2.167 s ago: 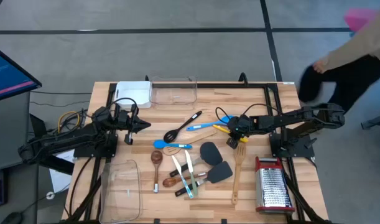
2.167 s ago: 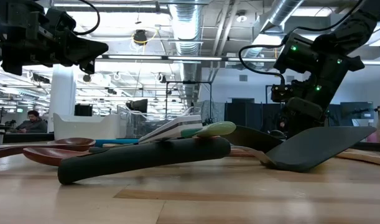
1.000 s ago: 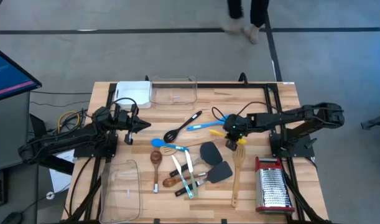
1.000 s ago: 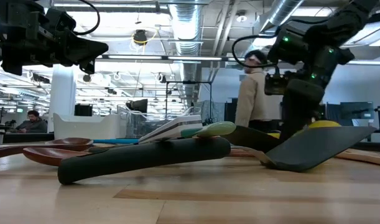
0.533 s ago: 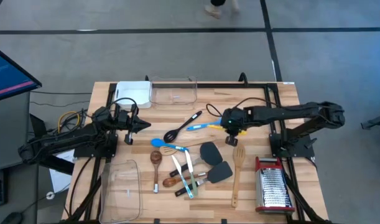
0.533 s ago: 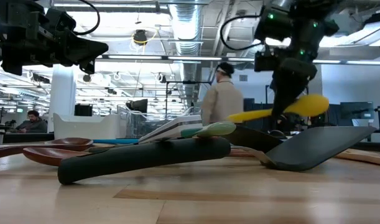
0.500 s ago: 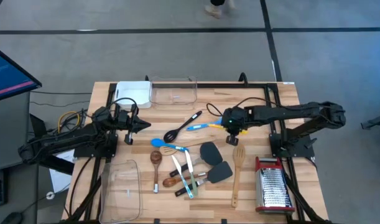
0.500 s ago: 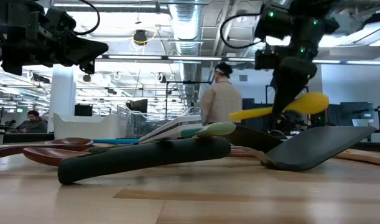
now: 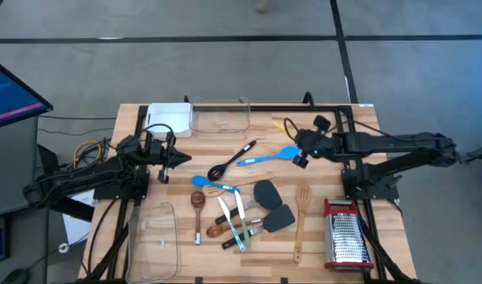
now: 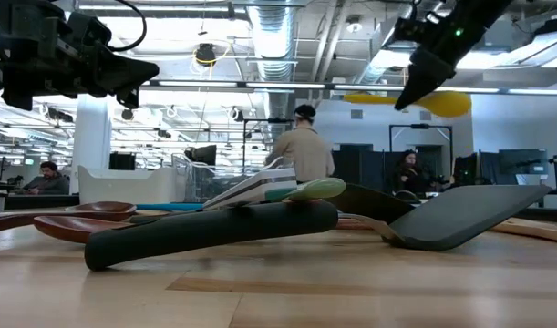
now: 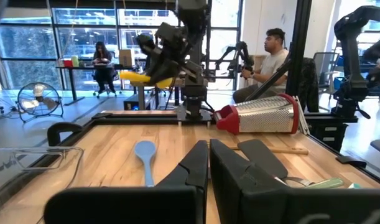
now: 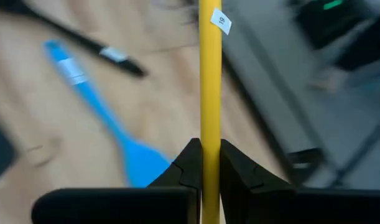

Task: Pick & Place Kitchen Items
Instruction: Put the yellow serving spoon into the top transparent bin

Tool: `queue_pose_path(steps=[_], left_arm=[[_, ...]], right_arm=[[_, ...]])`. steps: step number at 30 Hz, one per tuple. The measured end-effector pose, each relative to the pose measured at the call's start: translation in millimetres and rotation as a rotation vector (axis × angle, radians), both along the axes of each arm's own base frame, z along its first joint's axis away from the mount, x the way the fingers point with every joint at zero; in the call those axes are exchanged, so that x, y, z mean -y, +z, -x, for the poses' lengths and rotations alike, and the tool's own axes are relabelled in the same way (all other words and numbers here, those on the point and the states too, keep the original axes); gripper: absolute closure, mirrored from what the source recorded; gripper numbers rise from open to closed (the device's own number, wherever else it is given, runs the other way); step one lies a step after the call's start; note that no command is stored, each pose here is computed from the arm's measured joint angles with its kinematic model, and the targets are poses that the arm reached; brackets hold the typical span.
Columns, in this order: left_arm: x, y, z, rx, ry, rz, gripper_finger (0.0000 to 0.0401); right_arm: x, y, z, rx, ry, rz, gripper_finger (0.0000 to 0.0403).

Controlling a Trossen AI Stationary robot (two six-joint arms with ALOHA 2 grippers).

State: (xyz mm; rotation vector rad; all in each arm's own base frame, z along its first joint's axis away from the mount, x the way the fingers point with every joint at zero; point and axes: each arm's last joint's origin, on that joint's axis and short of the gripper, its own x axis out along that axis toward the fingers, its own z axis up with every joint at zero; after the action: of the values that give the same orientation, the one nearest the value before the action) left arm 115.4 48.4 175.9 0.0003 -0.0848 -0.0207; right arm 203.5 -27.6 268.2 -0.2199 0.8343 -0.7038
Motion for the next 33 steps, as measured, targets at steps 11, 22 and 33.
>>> queue_pose_path(steps=[11,22,33], left_arm=[[-2.1,0.9,0.1,0.011,0.073,0.009,0.0398],[-4.9,0.4,-1.4,0.02,0.177,0.104,0.0398],[-1.2,3.4,-13.6,0.088,0.235,0.109,0.0398]], right_arm=[[-16.7,-22.2,-3.9,-0.095,-0.099,0.282,0.0382],[-16.0,-54.3,15.2,0.003,-0.116,0.281,0.0382],[-16.9,-62.5,23.6,0.271,0.027,0.286,0.0382]])
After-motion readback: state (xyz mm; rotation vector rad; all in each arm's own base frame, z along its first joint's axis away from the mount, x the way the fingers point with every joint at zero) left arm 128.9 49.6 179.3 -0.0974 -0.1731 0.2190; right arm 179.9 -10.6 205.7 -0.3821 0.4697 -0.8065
